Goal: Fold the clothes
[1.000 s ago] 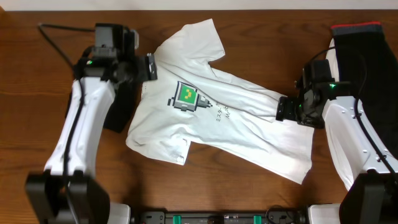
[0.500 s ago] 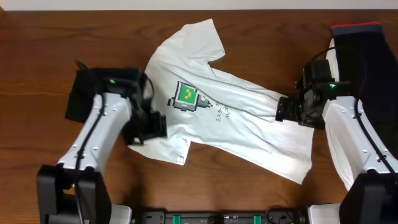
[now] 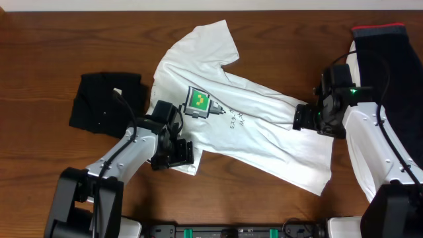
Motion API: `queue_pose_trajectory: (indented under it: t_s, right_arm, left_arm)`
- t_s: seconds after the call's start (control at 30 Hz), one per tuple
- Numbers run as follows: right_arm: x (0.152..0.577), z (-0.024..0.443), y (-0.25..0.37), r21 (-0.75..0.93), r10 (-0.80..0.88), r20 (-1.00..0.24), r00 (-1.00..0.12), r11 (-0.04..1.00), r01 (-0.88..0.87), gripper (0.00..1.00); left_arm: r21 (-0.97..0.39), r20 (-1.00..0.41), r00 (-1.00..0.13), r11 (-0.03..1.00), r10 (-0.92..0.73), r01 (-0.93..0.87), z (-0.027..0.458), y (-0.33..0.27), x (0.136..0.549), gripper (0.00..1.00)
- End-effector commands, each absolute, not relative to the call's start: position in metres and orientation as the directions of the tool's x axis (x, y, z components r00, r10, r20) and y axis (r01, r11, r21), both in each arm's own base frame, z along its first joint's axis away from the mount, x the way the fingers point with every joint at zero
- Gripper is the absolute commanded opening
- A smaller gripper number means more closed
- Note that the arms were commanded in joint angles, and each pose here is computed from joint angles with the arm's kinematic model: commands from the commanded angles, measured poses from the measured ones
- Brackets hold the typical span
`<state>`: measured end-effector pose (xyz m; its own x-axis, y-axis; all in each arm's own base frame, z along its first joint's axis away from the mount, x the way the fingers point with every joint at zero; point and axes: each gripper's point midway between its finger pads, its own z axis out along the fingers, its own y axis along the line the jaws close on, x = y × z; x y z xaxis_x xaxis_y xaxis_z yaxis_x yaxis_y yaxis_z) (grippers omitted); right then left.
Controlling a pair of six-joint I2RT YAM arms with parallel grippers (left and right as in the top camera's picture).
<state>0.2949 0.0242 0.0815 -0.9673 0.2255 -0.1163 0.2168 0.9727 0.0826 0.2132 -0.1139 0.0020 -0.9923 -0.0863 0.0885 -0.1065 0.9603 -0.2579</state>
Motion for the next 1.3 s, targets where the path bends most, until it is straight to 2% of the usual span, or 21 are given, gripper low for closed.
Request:
queue_pose_trajectory:
  t_s: [0.0,0.03,0.17,0.2,0.23,0.37,0.47,0.63,0.8,1.0,1.13,1.27]
  right_arm:
    - [0.296,0.085,0.02,0.073,0.24,-0.128,-0.962,0.97,0.232,0.91]
    - [0.296,0.085,0.02,0.073,0.24,-0.128,-0.962,0.97,0.232,0.91]
    - [0.296,0.085,0.02,0.073,0.24,-0.128,-0.962,0.97,0.232,0.92]
    - [0.296,0.085,0.02,0.073,0.24,-0.129,-0.962,0.97,0.232,0.91]
    - [0.296,0.085,0.02,0.073,0.24,-0.128,-0.962,0.97,0.232,0.91]
    - [0.296,0.085,0.02,0.072,0.24,-0.126,-0.963,0.97,0.232,0.92]
    - [0.296,0.085,0.019,0.069,0.24,-0.127,-0.962,0.97,0.233,0.91]
    - [0.292,0.084,0.012,0.032,0.245,-0.12,-0.962,0.969,0.243,0.92]
    - [0.305,0.085,0.001,0.033,0.275,-0.174,-0.946,0.961,0.274,0.93]
    - [0.337,0.089,-0.009,0.067,0.302,-0.288,-0.909,0.953,0.296,0.74]
    - [0.346,0.077,-0.02,0.06,0.345,-0.29,-0.893,0.937,0.343,0.75]
    - [0.344,0.048,-0.031,0.039,0.383,-0.215,-0.898,0.923,0.384,0.78]
  left_arm:
    - [-0.191,0.092,-0.992,0.976,-0.092,-0.108,-0.014,-0.102,0.208,0.61]
    - [-0.191,0.093,-0.991,0.976,-0.092,-0.108,-0.014,-0.102,0.208,0.52]
    - [-0.173,0.144,-0.985,0.978,-0.094,-0.118,-0.013,-0.099,0.195,0.27]
    - [-0.165,0.162,-0.982,0.979,-0.096,-0.122,-0.013,-0.097,0.19,0.14]
    - [-0.154,0.184,-0.977,0.978,-0.112,-0.141,-0.012,-0.096,0.186,0.06]
    - [-0.129,0.227,-0.963,0.975,-0.146,-0.179,-0.001,-0.091,0.177,0.06]
    - [-0.13,0.225,-0.958,0.969,-0.179,-0.211,0.025,-0.085,0.179,0.06]
    - [-0.182,0.102,-0.966,0.95,-0.237,-0.252,0.083,-0.066,0.19,0.06]
    - [-0.131,-0.002,-0.938,0.93,-0.348,-0.345,0.124,-0.029,0.175,0.06]
    - [-0.169,-0.072,-0.892,0.887,-0.445,-0.429,0.144,-0.017,0.16,0.06]
    - [-0.207,-0.098,-0.856,0.851,-0.508,-0.482,0.152,-0.017,0.158,0.06]
    - [-0.229,-0.125,-0.832,0.832,-0.541,-0.506,0.157,-0.016,0.156,0.06]
